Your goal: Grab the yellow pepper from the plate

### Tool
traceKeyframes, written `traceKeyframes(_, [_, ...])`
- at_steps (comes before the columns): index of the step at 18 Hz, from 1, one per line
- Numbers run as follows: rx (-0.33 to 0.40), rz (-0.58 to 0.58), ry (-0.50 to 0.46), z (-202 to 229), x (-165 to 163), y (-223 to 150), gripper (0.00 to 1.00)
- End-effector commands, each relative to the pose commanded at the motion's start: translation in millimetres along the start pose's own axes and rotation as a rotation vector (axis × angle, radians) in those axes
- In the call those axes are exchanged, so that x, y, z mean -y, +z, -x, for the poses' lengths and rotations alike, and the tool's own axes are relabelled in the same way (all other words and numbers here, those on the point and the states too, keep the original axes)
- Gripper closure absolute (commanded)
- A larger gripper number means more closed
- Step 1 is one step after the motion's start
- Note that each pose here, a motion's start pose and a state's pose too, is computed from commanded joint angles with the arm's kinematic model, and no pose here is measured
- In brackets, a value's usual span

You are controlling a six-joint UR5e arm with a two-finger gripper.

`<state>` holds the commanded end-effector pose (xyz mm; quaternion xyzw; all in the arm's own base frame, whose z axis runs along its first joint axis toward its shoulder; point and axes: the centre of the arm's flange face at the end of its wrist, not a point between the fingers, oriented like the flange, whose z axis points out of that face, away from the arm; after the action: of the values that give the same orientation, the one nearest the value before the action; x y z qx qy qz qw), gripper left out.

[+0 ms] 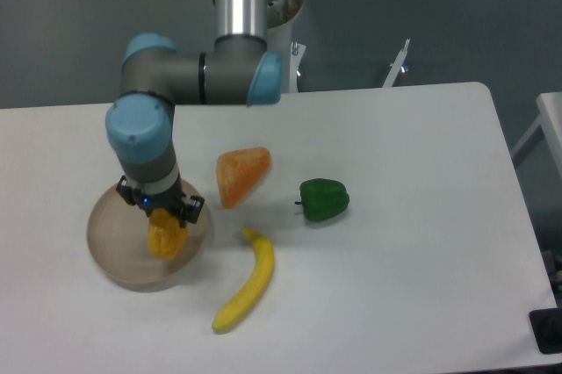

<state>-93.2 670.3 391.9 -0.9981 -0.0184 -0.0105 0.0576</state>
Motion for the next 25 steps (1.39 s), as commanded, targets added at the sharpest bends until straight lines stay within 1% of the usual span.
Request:
traceKeyframes(2, [0.009,-0.013,-0.030,26.5,-9.4,-19.8,1.00])
traceKeyframes(6, [-0.001,0.033,0.066,87.1,-41.1,-47.9,1.00])
traceKeyframes(8, [-0.019,0.070,0.105,115.6,-54.0,-46.4,1.00])
traceKeyframes(13, [-0.020,0.070,0.216,187.6,-87.1,-61.5,1.00])
traceKeyframes(14, [-0.021,0.070,0.250,200.8,-93.3,-62.4,1.00])
traceKeyframes(17, [-0.030,0.071,0.447,246.3,-117.3,-64.0,1.00])
traceKeyframes(21, [-0.043,0.076,0.658,277.2,-132.3,-58.7,1.00])
traceKeyframes(23, [-0.061,0.082,0.744,289.3,-135.5,-48.6,1.00])
traceKeyframes(25, [-0.077,0.088,0.800,301.6,-135.9,-33.2,1.00])
